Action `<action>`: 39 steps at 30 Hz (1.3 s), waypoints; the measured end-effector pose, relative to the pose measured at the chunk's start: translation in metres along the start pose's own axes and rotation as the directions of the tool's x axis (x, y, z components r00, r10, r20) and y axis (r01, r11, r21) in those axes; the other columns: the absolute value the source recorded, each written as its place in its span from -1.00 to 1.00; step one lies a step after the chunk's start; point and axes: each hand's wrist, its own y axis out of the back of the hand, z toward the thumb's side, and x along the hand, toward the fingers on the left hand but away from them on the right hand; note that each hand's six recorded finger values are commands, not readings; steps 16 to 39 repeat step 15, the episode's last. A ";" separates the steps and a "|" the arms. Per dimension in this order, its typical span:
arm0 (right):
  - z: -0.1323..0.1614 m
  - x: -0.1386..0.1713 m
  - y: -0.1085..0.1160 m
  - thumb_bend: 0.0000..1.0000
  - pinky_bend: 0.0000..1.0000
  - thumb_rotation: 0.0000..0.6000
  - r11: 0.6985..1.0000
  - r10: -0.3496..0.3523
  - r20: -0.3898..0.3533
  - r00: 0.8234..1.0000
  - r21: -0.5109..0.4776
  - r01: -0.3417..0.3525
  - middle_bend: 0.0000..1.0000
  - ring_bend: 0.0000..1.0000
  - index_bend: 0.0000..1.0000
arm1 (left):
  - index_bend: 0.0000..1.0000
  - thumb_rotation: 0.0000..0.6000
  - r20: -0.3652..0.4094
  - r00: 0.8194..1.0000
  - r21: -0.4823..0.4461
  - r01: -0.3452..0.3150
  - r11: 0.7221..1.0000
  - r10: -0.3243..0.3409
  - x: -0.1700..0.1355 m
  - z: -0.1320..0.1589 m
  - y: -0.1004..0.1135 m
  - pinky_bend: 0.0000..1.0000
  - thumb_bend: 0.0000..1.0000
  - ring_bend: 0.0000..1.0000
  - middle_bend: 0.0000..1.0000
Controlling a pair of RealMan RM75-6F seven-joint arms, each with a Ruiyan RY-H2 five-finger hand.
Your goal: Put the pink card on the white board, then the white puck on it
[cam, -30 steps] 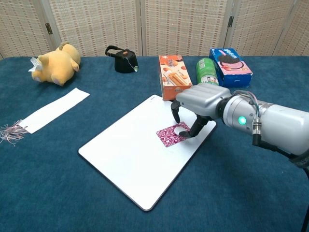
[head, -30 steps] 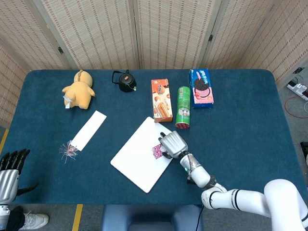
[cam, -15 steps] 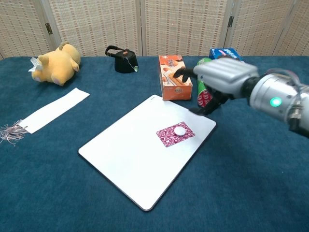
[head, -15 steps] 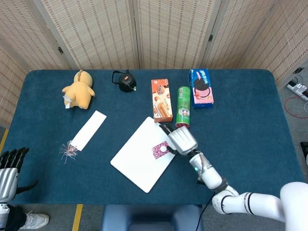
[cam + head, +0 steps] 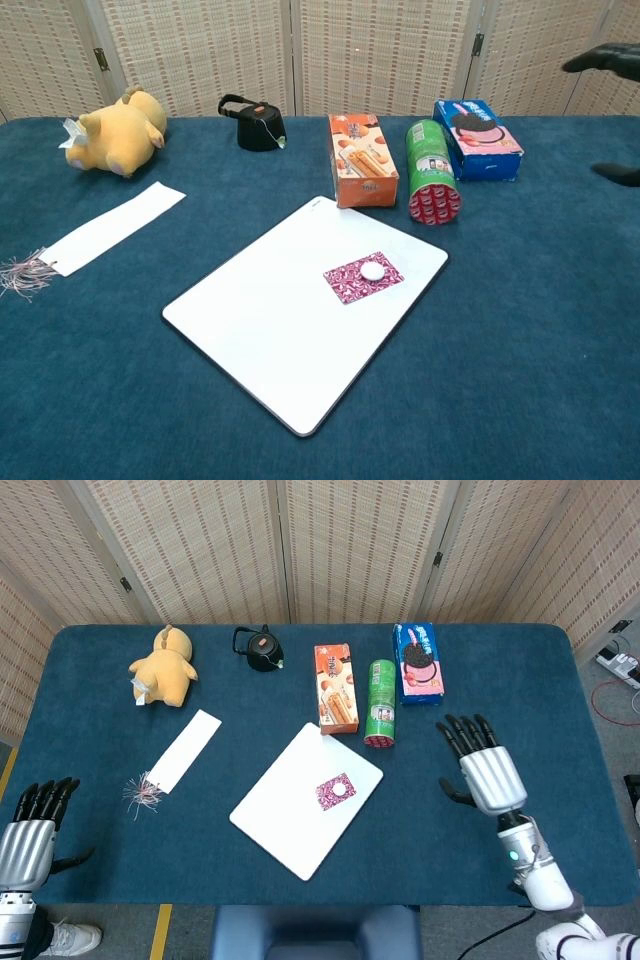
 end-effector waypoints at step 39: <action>-0.060 0.107 0.012 -0.25 -1.00 0.54 0.999 -0.023 0.191 0.981 -0.037 0.031 -0.97 -0.95 -1.00 | -0.77 1.00 0.003 1.000 0.003 -0.022 1.000 0.021 0.003 0.016 0.003 -0.99 -0.67 -0.82 -0.77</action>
